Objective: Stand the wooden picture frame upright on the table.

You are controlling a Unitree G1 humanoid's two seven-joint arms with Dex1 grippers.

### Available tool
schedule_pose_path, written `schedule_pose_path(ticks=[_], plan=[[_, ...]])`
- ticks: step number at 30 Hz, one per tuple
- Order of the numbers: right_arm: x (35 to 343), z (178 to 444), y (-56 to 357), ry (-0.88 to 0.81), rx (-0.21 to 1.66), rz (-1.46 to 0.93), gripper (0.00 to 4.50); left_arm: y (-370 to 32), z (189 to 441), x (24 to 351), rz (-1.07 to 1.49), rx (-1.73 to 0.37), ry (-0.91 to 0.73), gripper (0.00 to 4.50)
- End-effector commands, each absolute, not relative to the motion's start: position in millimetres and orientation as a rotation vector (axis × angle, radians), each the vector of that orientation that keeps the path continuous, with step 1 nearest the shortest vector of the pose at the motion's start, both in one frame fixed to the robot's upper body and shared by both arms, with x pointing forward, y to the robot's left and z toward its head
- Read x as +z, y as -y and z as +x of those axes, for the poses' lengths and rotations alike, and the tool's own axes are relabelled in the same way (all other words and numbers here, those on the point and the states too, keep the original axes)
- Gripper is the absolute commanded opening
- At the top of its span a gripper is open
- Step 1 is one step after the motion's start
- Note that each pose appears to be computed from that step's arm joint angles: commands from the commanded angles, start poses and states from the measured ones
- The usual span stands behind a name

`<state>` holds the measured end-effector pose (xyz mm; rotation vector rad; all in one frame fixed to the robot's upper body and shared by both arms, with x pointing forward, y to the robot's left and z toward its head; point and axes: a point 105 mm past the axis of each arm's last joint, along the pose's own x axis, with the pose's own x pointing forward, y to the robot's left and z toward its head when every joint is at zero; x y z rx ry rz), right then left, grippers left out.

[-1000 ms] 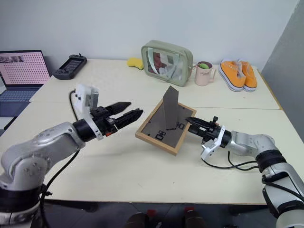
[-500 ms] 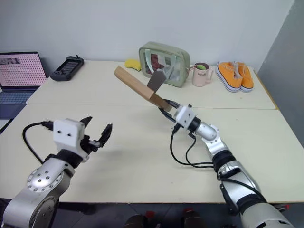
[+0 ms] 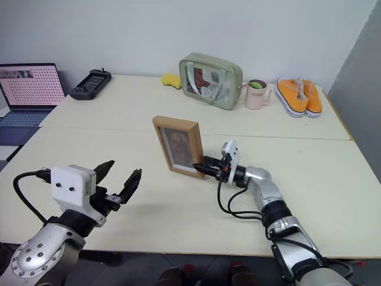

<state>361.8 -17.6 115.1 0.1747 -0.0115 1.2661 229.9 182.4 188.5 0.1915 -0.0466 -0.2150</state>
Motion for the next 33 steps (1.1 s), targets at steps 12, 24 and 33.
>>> schedule_pose_path(ticks=[12, 24, 33], plan=[[113.1, 359.9, 17.2, -0.061, 1.277, 0.315, 1.35, -183.1, 229.4, 203.3, 0.238, -0.236, 0.082, 3.60], [109.3, 365.4, 30.7, -0.071, 1.223, 0.245, 3.04, -181.1, 237.2, 203.7, 0.225, -0.254, 0.085, 3.64], [105.9, 353.6, 55.4, -0.087, 1.230, 0.059, 3.50, -173.8, 243.2, 201.6, 0.173, -0.341, 0.051, 3.64]])
